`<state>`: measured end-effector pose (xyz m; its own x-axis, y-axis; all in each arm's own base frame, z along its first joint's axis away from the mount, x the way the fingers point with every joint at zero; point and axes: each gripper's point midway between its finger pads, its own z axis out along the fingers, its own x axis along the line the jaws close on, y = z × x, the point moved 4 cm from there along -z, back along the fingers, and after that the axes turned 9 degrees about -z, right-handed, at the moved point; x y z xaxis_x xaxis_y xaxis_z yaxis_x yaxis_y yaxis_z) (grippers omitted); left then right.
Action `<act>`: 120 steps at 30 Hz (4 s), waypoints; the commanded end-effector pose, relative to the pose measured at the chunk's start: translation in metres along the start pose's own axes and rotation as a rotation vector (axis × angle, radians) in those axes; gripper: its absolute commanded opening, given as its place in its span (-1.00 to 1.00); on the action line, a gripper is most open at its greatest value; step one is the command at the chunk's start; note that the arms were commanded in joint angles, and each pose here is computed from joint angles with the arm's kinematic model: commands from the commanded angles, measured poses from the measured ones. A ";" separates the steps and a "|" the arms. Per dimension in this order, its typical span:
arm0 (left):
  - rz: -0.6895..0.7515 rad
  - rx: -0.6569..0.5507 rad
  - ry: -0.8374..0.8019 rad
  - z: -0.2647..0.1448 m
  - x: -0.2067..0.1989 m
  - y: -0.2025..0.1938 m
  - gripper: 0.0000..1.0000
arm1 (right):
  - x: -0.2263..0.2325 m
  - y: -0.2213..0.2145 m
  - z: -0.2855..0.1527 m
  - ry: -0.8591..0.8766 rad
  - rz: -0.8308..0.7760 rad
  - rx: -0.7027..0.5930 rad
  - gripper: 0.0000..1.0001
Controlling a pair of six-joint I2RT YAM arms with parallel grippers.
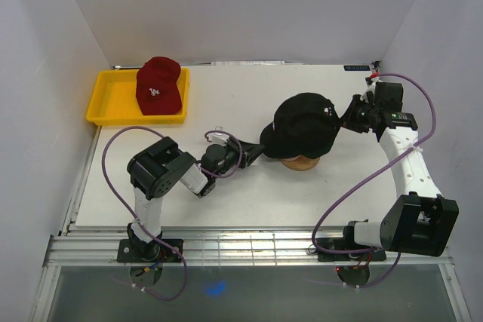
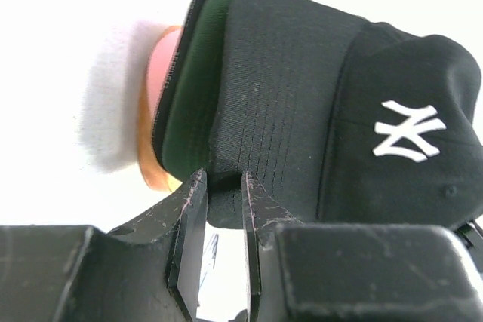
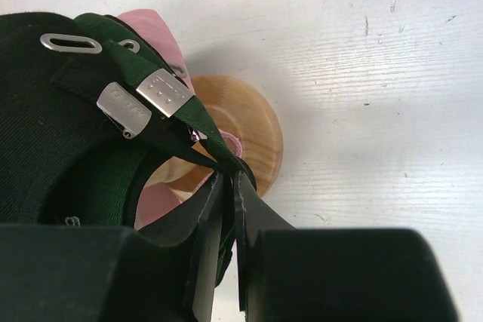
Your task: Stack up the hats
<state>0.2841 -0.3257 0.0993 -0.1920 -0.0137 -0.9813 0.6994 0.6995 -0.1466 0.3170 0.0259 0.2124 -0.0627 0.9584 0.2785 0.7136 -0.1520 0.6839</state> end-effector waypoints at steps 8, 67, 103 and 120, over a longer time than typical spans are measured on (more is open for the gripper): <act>0.003 -0.008 0.242 0.012 0.033 0.003 -1.00 | -0.015 -0.004 0.000 -0.091 -0.009 -0.002 -0.71; 0.434 0.110 0.380 0.047 -0.047 -0.016 -0.28 | -0.010 -0.007 0.011 -0.045 0.055 -0.049 -0.60; 0.411 0.109 0.478 0.058 -0.022 -0.014 -0.43 | -0.036 -0.064 0.046 -0.137 0.115 0.104 -0.56; 0.432 0.098 0.488 0.054 -0.029 -0.013 -0.43 | -0.043 -0.067 0.043 -0.174 0.132 0.091 -0.44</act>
<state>0.3251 -0.3725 0.1275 -0.1597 0.5595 -0.8133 0.8287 0.5237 0.1975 0.3287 0.0224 0.1596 0.0453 0.9446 0.3251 0.6772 -0.2683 0.6851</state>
